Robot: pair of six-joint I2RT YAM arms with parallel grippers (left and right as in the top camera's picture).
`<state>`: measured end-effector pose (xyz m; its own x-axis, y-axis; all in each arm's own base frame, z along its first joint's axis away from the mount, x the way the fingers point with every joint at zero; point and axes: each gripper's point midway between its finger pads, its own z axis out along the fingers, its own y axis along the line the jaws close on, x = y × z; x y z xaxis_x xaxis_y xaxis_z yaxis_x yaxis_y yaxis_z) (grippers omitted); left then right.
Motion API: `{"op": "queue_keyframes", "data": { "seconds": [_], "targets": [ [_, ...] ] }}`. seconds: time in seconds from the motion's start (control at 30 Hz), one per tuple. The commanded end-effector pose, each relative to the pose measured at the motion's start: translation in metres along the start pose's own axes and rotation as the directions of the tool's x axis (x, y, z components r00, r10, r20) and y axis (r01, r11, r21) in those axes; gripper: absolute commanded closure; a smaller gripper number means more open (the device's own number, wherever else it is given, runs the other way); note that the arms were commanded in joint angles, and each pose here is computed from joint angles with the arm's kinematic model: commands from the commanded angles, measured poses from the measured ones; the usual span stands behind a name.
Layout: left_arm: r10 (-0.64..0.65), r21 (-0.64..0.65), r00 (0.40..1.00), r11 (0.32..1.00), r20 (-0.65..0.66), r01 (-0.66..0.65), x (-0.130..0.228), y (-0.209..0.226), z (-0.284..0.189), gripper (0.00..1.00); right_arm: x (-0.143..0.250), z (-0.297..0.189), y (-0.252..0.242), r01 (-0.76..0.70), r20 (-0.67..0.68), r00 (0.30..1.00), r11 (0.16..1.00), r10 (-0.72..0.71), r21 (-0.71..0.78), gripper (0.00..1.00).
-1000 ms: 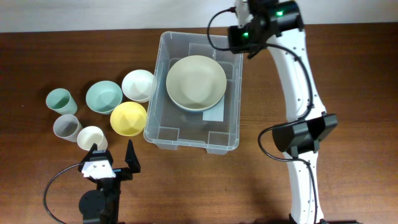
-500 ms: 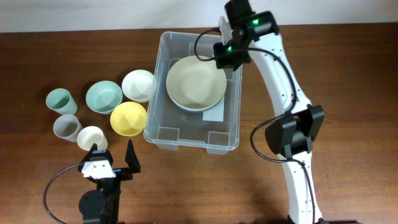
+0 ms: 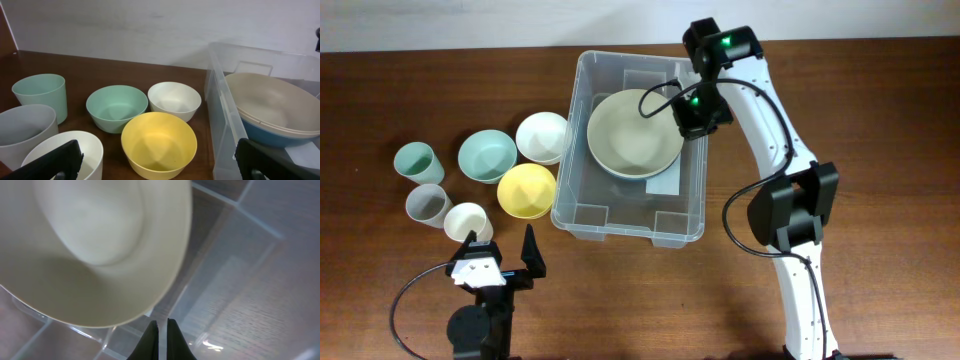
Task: Pack container
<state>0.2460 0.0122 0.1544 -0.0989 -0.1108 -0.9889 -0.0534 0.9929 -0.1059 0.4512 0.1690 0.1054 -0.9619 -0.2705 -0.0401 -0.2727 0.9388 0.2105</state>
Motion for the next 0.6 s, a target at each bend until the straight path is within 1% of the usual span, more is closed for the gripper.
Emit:
{"op": "queue_keyframes", "data": {
  "seconds": [0.0,0.23,0.4,0.47,0.53,0.57],
  "targets": [
    [0.016,0.011,1.0,1.0,0.0,-0.016,0.002,-0.002,0.0,0.0,0.0,-0.006,-0.017,0.023,0.007,1.0,1.0,-0.023,0.016,0.96],
    [0.016,0.011,1.0,1.0,0.0,-0.016,0.002,-0.002,0.0,0.0,-0.001,-0.012,-0.042,-0.001,0.019,1.0,1.0,0.001,0.018,0.96],
    [0.016,0.012,1.0,1.0,0.0,-0.016,0.002,-0.002,0.0,0.0,-0.003,-0.013,-0.041,-0.005,0.032,0.999,1.0,0.005,-0.006,0.96],
    [0.016,0.011,1.0,1.0,0.0,-0.016,0.002,-0.002,0.0,0.0,-0.014,-0.016,-0.034,0.009,0.081,0.997,0.999,-0.005,-0.048,0.96],
    [0.016,0.011,1.0,1.0,0.0,-0.016,0.002,-0.002,0.0,0.0,-0.033,-0.021,-0.024,0.038,0.161,0.987,0.994,-0.021,-0.103,0.96],
    [0.016,0.012,1.0,1.0,0.0,-0.016,0.002,-0.002,0.0,0.0,-0.047,-0.028,-0.016,0.064,0.225,0.974,0.988,-0.032,-0.139,0.95]
  ]
}}
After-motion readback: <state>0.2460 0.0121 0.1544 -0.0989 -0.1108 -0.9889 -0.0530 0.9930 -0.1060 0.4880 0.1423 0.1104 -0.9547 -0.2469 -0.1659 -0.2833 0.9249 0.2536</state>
